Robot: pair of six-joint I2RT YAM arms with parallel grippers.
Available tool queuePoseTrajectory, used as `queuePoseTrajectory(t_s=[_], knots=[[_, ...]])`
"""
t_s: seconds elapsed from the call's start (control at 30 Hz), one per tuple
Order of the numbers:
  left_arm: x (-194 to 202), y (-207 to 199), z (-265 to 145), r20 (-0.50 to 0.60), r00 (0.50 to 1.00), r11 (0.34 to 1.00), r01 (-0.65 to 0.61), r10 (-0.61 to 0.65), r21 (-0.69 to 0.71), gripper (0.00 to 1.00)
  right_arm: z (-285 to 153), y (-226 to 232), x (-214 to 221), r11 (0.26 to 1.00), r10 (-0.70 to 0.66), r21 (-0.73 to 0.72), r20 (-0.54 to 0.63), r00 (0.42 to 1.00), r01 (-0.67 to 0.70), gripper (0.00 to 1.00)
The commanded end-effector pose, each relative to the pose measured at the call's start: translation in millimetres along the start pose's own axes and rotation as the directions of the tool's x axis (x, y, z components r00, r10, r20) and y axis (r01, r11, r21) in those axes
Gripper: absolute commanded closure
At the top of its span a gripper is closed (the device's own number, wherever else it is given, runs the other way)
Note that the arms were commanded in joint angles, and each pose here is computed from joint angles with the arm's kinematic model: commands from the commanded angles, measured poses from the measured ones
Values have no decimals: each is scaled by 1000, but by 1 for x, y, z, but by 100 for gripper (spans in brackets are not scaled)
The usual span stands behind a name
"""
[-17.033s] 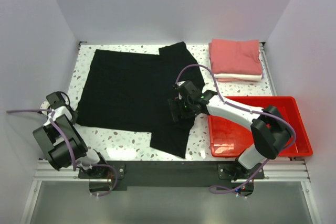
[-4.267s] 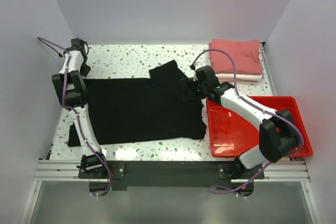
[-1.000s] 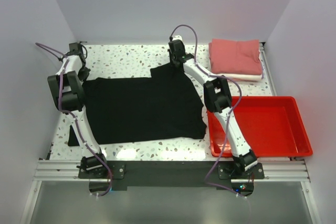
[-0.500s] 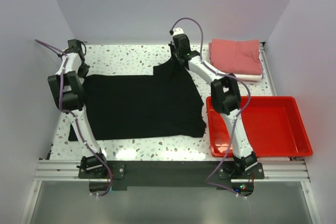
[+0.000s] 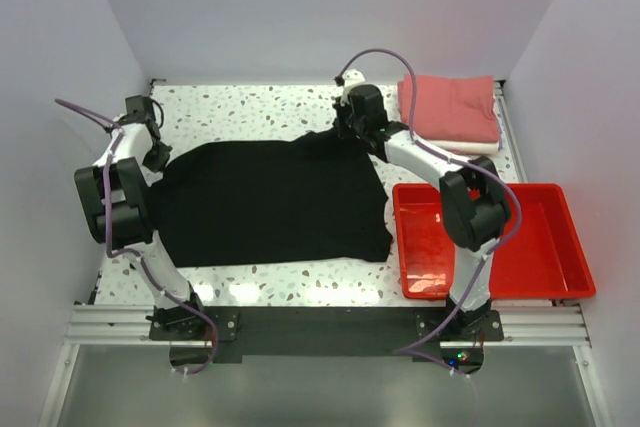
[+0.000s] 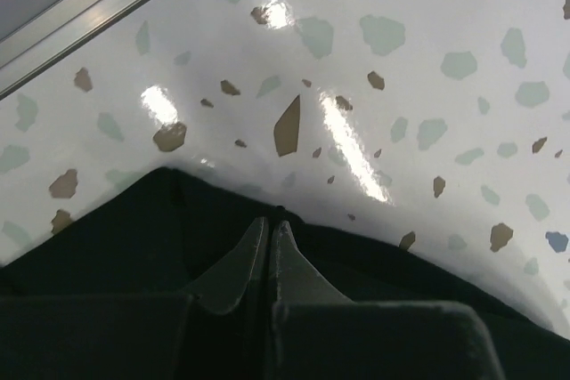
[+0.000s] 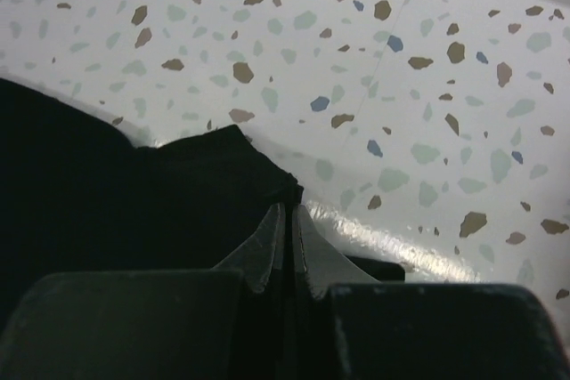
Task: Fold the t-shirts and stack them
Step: Fold the tshirt
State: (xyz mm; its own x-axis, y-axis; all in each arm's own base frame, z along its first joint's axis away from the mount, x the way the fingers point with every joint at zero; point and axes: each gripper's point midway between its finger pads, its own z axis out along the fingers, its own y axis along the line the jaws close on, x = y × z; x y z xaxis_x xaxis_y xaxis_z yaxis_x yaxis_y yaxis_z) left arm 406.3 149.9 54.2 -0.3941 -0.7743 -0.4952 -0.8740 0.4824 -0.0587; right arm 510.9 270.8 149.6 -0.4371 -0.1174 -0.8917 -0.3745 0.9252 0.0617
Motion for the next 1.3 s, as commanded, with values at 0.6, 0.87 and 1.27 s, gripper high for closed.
queuePoseTrajectory(t_s=[0.6, 0.87, 1.27], knots=[[18, 78, -57, 97, 983, 988, 157, -157, 9, 100, -129, 5, 20, 1000, -7, -20, 69, 998, 8, 100], [14, 101, -70, 137, 960, 970, 243, -243, 18, 100, -147, 6, 50, 998, 38, -45, 26, 999, -37, 100], [35, 133, -57, 95, 953, 955, 292, -286, -56, 100, -168, 17, 88, 991, 63, -116, -57, 996, -69, 100]])
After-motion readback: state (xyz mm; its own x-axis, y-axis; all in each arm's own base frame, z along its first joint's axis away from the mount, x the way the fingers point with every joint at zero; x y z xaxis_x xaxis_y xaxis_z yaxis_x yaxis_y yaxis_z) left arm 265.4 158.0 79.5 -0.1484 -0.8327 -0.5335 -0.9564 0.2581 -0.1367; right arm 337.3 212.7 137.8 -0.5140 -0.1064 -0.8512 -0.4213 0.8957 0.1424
